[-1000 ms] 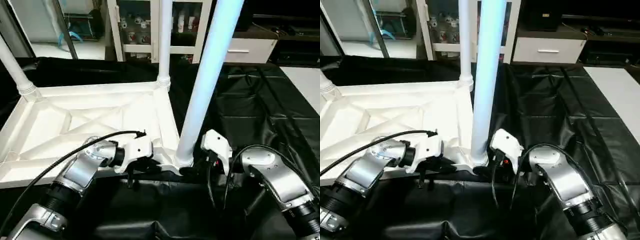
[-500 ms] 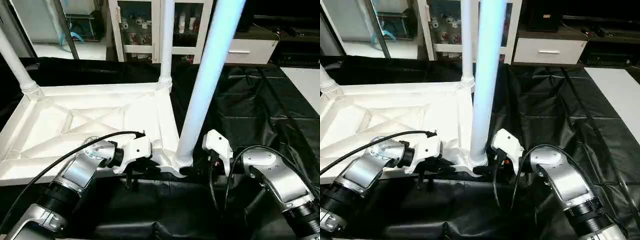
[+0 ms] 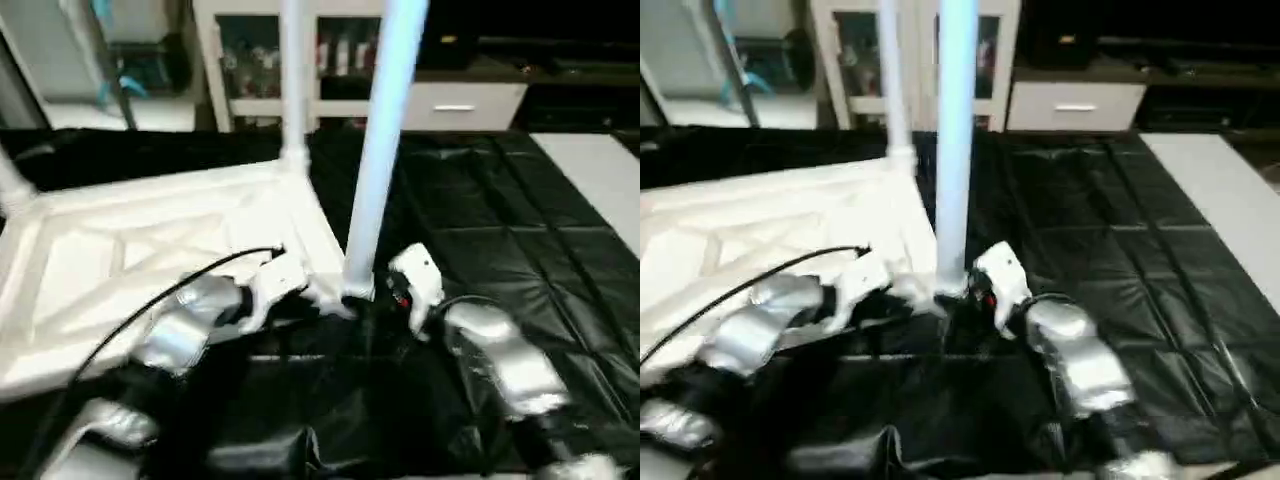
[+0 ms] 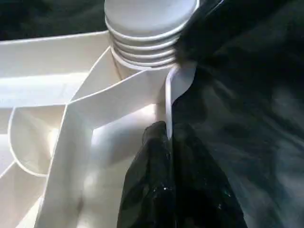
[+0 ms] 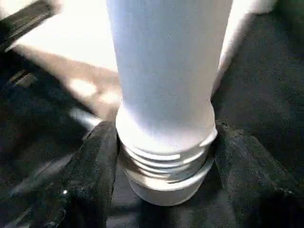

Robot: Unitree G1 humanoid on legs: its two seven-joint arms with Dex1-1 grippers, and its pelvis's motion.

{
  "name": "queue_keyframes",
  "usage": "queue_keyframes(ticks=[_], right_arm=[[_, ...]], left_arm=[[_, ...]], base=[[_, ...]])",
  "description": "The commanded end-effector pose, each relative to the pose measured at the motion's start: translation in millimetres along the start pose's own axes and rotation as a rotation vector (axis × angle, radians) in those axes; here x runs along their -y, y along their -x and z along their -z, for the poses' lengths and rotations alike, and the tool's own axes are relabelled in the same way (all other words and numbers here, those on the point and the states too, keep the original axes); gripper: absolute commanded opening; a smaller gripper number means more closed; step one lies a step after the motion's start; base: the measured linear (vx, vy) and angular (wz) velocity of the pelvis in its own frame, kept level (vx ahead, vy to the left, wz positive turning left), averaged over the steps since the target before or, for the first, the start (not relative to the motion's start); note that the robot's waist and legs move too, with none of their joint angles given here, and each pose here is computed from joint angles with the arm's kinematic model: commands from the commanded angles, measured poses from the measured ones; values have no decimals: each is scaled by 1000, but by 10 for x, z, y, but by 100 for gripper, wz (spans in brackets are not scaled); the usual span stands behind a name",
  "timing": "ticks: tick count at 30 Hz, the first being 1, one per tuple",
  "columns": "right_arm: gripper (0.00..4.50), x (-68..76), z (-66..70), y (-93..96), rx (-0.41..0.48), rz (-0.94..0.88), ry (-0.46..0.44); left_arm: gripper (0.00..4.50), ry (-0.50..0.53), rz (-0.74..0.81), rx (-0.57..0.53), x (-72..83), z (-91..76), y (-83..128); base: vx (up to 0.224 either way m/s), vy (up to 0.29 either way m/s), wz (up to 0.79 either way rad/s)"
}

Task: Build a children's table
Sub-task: Rotate leg to tighten

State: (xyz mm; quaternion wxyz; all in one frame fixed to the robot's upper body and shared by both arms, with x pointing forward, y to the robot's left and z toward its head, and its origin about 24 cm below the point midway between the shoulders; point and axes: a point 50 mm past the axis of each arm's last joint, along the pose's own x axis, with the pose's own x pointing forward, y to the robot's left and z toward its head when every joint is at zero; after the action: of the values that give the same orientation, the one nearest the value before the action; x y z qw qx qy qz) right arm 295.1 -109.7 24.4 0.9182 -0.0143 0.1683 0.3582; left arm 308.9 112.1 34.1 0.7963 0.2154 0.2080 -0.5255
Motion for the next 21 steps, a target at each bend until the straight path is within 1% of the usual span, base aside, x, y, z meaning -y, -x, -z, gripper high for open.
queue_keyframes(ticks=[1,2,4,6,7,8,10,11,12,14,15,16,17,18,20,21], right_arm=[[269,8,43,-77,-27,72,-14],[269,6,35,-133,-23,107,-27],[269,14,-2,-299,-15,246,-60],[269,14,-14,-352,-15,296,-69],[269,18,-38,-405,-10,351,-81],[269,10,-73,-468,6,401,-102],[269,-28,-138,-556,38,438,-116],[269,-32,-144,-561,41,437,-116],[269,-72,-201,-612,73,423,-120],[269,-87,-265,-629,118,387,-130],[269,-87,-265,-629,118,387,-130],[269,-93,-298,-619,151,351,-140],[324,-92,-310,-611,163,341,-138],[338,-81,-324,-593,179,336,-132],[340,-56,-353,-539,210,308,-125],[360,-42,-362,-515,220,302,-117]], left_arm=[[0,28,112,47,281,-28,-274],[0,28,80,46,263,-54,-326],[0,28,-36,40,195,-154,-474],[0,26,-76,37,174,-191,-522],[0,38,-117,38,155,-234,-571],[0,29,-159,36,136,-280,-621],[0,19,-209,37,117,-336,-679],[0,19,-210,38,117,-338,-681],[0,12,-220,44,112,-357,-700],[0,13,-211,46,112,-339,-698],[0,13,-211,46,112,-339,-698],[0,16,-202,39,108,-307,-683],[0,17,-199,37,105,-292,-674],[0,15,-199,32,97,-268,-660],[0,13,-197,22,67,-210,-614],[0,13,-195,20,57,-192,-598]], base=[[0,0,0],[0,0,0],[-30,18,-5],[-64,35,-8],[0,0,0],[0,0,0],[-33,14,-1],[-66,28,-2],[-90,-14,12],[5,-104,14],[137,-89,-25],[95,15,-29],[95,15,-29],[0,0,0],[0,0,0],[0,0,0]])
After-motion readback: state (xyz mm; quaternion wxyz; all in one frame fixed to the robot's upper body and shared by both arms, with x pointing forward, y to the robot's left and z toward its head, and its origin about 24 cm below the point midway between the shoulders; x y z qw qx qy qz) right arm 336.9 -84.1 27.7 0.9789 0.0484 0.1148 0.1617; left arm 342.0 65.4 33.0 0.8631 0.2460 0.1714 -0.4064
